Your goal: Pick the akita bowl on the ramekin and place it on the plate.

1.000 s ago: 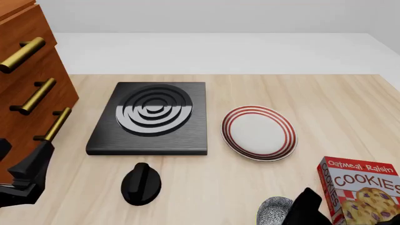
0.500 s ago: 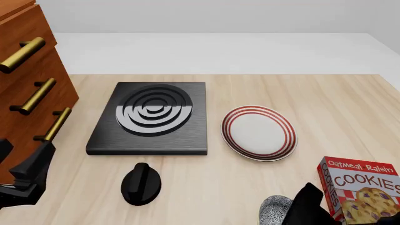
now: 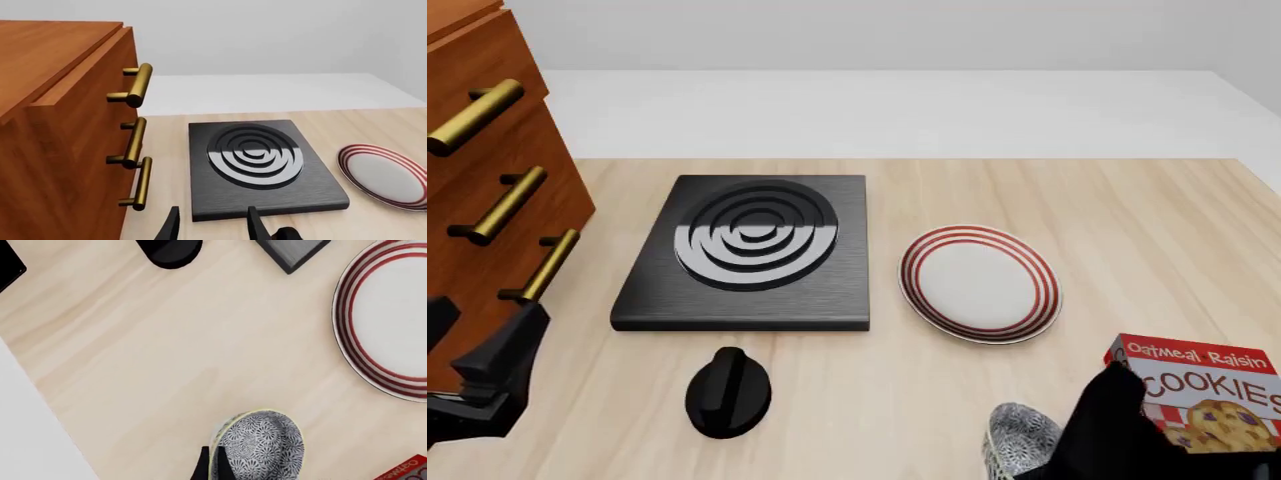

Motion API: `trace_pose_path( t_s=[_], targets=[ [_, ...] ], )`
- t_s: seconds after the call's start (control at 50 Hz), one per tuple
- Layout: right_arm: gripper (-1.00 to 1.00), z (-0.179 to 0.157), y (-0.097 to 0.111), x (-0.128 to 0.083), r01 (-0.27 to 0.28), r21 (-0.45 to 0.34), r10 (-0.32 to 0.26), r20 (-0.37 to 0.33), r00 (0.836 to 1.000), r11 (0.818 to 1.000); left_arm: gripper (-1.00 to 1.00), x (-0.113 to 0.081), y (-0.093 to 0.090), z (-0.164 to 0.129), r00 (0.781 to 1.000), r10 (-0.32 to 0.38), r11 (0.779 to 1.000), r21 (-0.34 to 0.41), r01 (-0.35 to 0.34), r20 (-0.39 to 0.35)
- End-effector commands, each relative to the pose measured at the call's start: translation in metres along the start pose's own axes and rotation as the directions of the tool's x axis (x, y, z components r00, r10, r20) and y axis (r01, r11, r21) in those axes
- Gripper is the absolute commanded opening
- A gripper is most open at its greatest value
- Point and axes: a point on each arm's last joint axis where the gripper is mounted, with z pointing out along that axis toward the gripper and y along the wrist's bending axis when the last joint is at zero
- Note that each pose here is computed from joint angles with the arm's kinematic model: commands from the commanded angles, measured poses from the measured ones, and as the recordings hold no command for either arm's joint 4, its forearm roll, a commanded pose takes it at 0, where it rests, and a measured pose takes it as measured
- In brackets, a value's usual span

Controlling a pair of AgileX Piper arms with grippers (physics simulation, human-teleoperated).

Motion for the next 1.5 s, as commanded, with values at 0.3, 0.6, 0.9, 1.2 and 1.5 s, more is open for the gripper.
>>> trace_pose_path(
  t_s=[0.3, 0.6, 0.9, 1.2, 1.5],
  targets=[
    [-1.00, -0.027, -0.013, -0.007, -0.005, 0.070, 0.001, 0.054, 0.999, 0.998, 1.00, 0.000, -0.001, 0.001, 1.000, -0.001, 1.000, 0.008, 0.001, -0.009],
    [-1.00, -0.052, -0.019, -0.022, 0.030, 0.118, -0.042, 0.100, 0.994, 0.993, 1.00, 0.000, -0.001, 0.001, 1.000, -0.005, 1.000, 0.008, 0.005, -0.009],
    [-1.00, -0.069, -0.027, -0.030, 0.060, 0.181, -0.082, 0.114, 0.990, 0.982, 1.00, 0.000, -0.001, 0.000, 1.000, -0.013, 1.000, 0.007, 0.013, -0.002],
    [-1.00, -0.089, -0.038, -0.033, 0.119, 0.268, -0.143, 0.073, 0.987, 0.956, 1.00, 0.000, 0.000, -0.001, 0.999, -0.050, 0.999, 0.000, 0.050, 0.006],
    [-1.00, -0.117, -0.057, -0.107, 0.066, 0.332, -0.124, 0.155, 0.980, 0.941, 1.00, 0.000, 0.000, -0.003, 0.999, -0.053, 0.999, -0.004, 0.053, 0.009]
  ],
)
